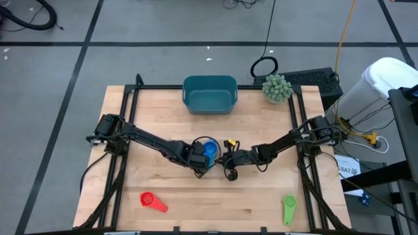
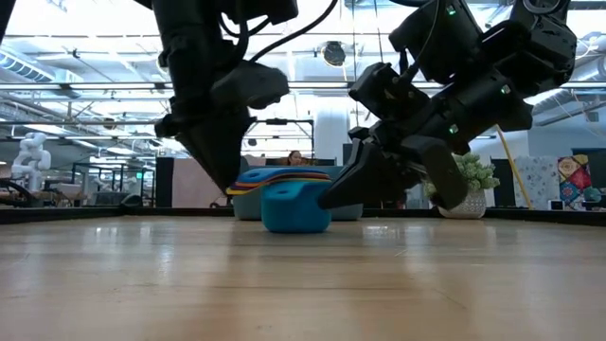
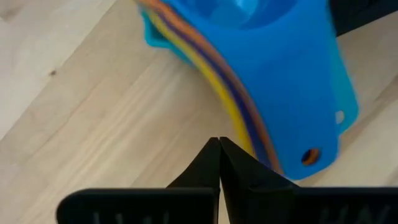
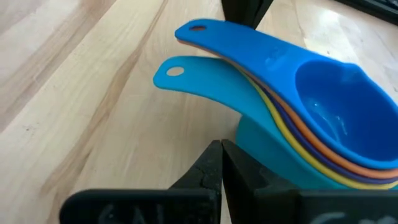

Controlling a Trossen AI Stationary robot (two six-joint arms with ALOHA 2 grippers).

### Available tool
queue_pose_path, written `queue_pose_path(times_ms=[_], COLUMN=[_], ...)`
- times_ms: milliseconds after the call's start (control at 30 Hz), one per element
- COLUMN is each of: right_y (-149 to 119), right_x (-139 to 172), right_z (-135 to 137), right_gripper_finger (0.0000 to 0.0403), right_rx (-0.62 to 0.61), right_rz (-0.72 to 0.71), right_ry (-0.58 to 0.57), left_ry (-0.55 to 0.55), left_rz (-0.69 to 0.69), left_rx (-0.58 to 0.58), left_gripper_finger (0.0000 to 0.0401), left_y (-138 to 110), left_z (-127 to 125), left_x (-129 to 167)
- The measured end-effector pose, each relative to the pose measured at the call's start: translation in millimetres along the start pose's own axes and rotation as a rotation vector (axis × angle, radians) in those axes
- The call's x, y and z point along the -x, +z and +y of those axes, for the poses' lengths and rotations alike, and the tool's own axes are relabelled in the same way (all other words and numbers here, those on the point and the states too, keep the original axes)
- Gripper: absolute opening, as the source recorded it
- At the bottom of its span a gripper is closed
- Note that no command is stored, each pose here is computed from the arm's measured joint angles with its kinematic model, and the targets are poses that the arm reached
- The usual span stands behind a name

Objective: Nest measuring cups in basket
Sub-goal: Stack the blue measuring cup on top of the orange measuring cup

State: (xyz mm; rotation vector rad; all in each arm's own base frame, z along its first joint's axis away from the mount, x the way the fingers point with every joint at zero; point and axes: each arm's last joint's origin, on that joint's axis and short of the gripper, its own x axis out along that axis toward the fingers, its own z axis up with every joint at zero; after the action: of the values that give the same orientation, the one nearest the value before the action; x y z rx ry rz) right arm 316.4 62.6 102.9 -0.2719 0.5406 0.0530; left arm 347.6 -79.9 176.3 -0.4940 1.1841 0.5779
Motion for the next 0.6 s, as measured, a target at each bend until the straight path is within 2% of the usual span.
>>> queue_pose_path(times_ms=[367,600], right_y=[3.5,19.2], right_x=[-0.1,-9.5], right_z=[-0.5,-0.9], right_gripper_finger=[0.0,0.0], right_rx=[-0.005,0.002], right_rz=[-0.031,-0.071], right_ry=[-0.005,-0.011], left_ry=[-0.049,-0.086], left_rz=[-0.036,-0.063], left_rx=[0.013,0.023], left_gripper_finger=[0.0002,0.0001], left_y=[3.9,6.5], left_z=[-4.6,-8.1], left_x=[0.0,0.4])
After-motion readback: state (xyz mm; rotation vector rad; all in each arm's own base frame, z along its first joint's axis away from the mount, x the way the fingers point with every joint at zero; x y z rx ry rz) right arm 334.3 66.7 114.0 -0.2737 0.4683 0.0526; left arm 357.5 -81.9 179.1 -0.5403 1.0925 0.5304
